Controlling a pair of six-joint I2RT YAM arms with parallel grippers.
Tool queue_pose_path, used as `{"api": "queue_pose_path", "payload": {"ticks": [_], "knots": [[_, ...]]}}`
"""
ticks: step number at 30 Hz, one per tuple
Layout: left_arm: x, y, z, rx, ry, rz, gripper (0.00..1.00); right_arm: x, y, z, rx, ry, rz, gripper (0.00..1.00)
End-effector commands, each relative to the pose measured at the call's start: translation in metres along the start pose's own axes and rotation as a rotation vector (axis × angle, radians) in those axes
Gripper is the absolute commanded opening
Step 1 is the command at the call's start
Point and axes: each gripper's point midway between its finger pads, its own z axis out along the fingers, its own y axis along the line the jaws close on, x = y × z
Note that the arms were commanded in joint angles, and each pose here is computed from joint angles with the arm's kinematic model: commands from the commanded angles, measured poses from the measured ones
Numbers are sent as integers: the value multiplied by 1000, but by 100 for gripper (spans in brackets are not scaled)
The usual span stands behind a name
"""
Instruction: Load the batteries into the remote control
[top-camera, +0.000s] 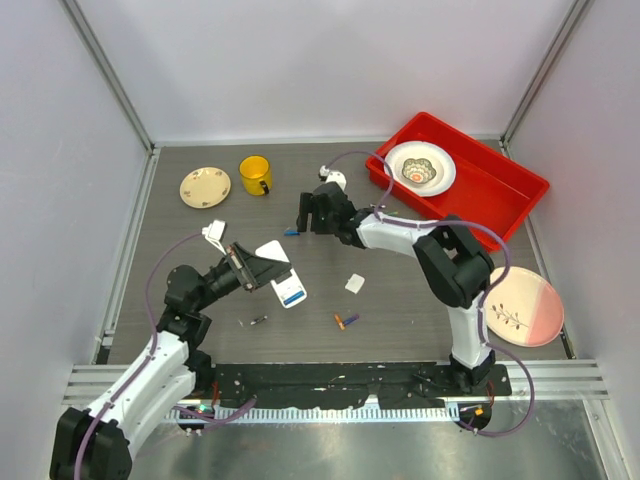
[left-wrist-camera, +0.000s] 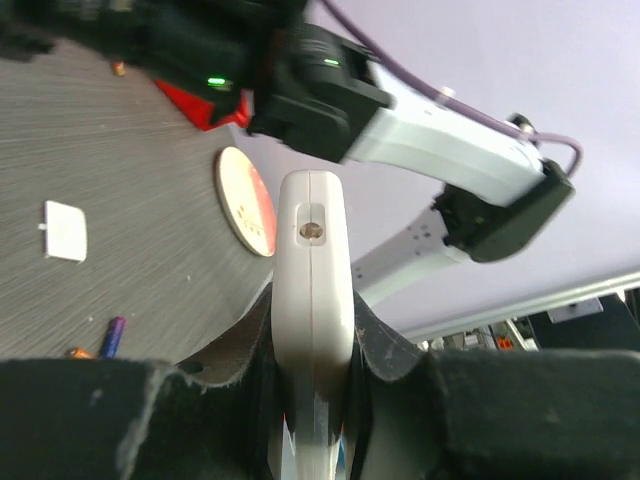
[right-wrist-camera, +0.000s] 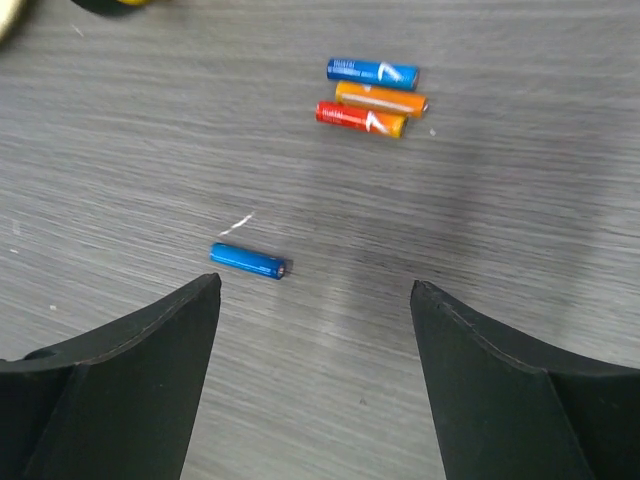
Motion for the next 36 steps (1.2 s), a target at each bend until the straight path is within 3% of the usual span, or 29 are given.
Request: {"api": "queue_pose_path", "payload": {"ticks": [1, 13, 20, 36], "knots": [[2, -35, -8, 156, 0, 47, 0, 6, 28, 19, -92, 39, -4, 84], [3, -51, -13, 241, -2, 83, 0, 30, 45, 39, 9, 68, -120, 85], [1, -45, -13, 230, -26, 50, 0, 43, 29, 42, 202, 112, -213, 82], [2, -42, -14, 224, -33, 29, 0, 57, 24, 57, 255, 138, -189, 72]]}}
